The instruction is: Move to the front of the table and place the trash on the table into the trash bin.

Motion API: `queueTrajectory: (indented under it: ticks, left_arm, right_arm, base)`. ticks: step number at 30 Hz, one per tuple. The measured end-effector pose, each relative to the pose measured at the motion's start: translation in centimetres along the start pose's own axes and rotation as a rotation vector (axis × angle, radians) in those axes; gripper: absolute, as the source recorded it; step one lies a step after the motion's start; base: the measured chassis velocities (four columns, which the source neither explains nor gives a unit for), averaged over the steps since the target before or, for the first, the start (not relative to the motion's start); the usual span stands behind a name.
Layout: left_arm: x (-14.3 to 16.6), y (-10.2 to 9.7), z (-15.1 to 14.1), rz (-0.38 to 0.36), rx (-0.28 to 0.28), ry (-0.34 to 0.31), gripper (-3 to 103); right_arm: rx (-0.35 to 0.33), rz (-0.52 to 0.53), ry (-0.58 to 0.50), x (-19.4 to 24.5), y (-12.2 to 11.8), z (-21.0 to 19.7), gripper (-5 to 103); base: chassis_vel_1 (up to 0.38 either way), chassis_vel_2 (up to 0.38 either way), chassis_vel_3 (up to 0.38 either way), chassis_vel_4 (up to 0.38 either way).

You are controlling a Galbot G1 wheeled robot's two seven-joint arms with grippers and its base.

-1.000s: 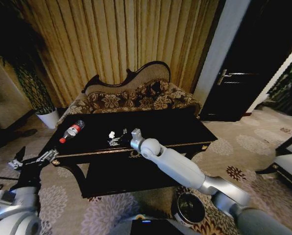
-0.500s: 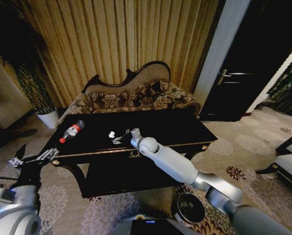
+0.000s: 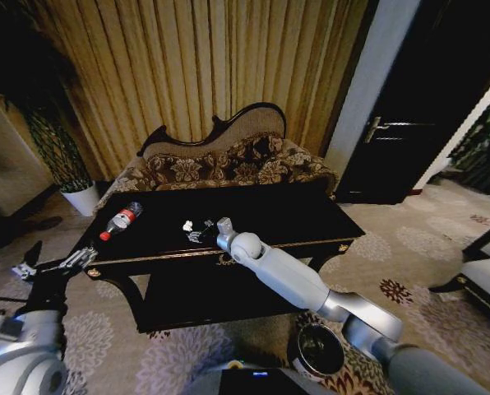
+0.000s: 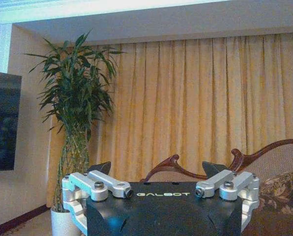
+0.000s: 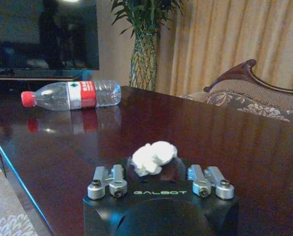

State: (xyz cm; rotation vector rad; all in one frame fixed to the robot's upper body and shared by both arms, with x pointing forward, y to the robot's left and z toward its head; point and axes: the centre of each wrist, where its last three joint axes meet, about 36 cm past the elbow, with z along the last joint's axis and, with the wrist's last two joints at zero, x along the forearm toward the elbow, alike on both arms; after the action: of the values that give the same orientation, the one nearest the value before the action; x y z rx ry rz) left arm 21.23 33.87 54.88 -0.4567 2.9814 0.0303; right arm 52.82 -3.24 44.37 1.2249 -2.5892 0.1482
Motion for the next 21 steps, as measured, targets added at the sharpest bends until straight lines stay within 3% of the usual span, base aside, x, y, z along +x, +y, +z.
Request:
queueTrajectory:
  ticks: [1,4,5,8,9,14,21]
  left_arm:
    - [0.0,0.0,0.0,0.000,0.000,0.000,100]
    - [-0.2,0.0,-0.1,0.007,-0.003,-0.008,100]
    - [-0.2,0.0,-0.1,0.007,-0.003,-0.008,100]
    - [-0.4,0.0,-0.3,0.017,-0.006,-0.017,100]
    - [-0.4,0.0,-0.3,0.017,-0.006,-0.017,100]
    - [-0.5,-0.1,-0.1,0.018,0.001,-0.015,100]
    - [-0.5,-0.1,-0.2,0.018,-0.001,-0.016,100]
  right_arm:
    - [0.000,0.000,0.000,0.0,0.0,0.0,55]
    - [-0.002,0.007,-0.002,0.3,-0.2,0.3,38]
    - [-0.002,0.007,-0.002,0.3,-0.2,0.3,38]
    - [-0.009,0.013,-0.003,0.6,-0.3,0.6,22]
    - [-0.009,0.013,-0.003,0.6,-0.3,0.6,22]
    - [-0.012,0.018,-0.010,1.2,-0.5,0.6,2]
    - [-0.028,0.021,-0.037,1.9,-0.5,0.2,0]
  base:
    - [0.000,0.000,0.000,0.000]
    - [0.000,0.000,0.000,0.000]
    - [0.000,0.000,0.000,0.000]
    - [0.000,0.000,0.000,0.000]
    - [0.000,0.000,0.000,0.000]
    - [0.000,0.000,0.000,0.000]
    - [0.000,0.000,0.000,0.000]
